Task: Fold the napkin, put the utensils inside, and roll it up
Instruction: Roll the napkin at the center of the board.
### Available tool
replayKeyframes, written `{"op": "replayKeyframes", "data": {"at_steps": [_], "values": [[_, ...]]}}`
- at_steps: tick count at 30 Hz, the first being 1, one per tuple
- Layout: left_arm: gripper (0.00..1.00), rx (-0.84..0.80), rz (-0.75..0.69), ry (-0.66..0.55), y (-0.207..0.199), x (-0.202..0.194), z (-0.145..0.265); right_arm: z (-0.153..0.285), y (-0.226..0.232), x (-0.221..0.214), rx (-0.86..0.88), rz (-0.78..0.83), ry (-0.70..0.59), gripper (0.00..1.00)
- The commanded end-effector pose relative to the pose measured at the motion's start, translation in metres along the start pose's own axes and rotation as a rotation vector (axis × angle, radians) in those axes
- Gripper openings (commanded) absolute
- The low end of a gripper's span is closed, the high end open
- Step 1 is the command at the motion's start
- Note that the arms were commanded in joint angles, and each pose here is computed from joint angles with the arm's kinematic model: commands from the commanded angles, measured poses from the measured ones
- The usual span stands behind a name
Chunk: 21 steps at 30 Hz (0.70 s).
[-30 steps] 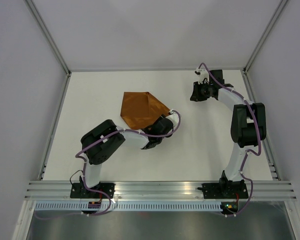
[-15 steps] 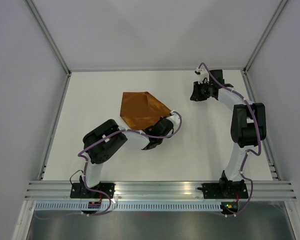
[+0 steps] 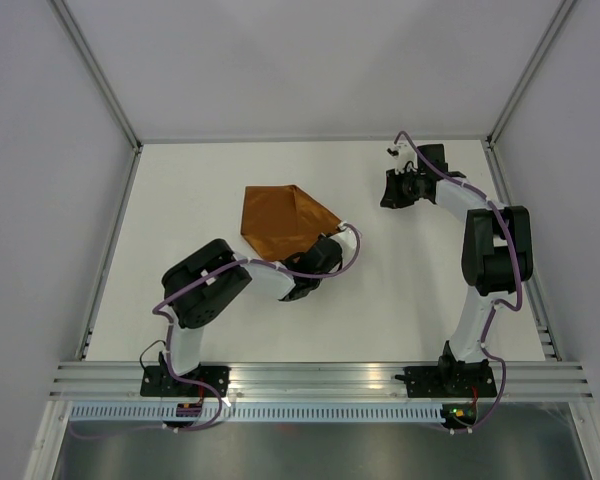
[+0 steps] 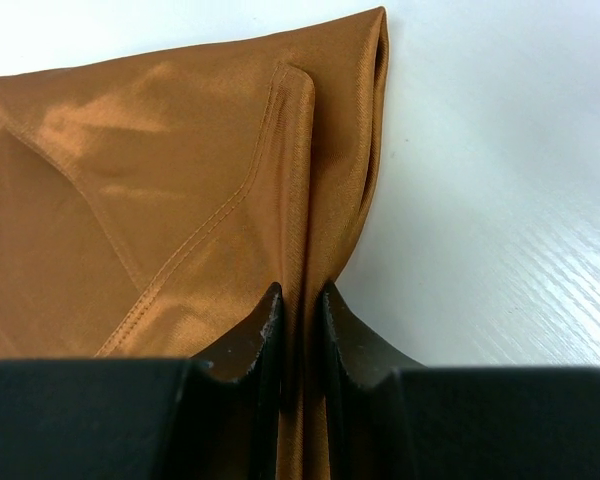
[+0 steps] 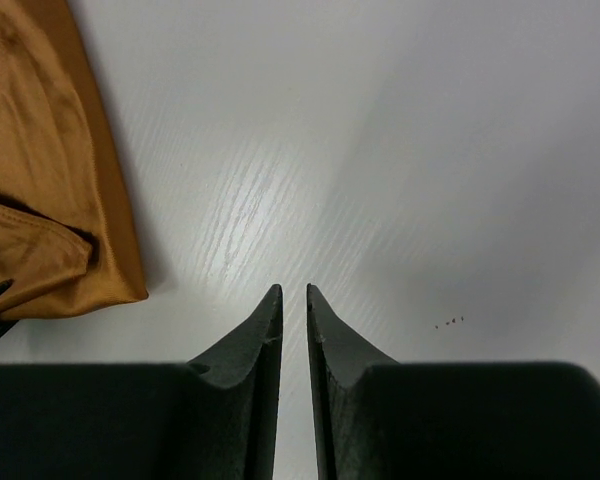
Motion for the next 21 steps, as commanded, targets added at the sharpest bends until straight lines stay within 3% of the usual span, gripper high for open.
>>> {"op": "replayKeyframes", "data": {"at_steps": [1,21], "values": [[0.02,-0.136,0.036,0.088,-0.016,-0.026,0.007,0.014,0.003,0.013,0.009,0.068,-0.053,0.21],[0.02,-0.414,0.230,0.161,-0.036,-0.052,0.050,0.027,0.026,0.007,0.044,0.256,-0.057,0.21]]}}
Point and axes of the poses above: each gripper's point midway between its finger pads, its own z axis back along the fingers, its own y axis along the line the jaws close on, x = y × z, the point moved 3 cm from there along z, back along the fingers, and after that the axes turned 15 degrees about z, right-handed, at the moved point
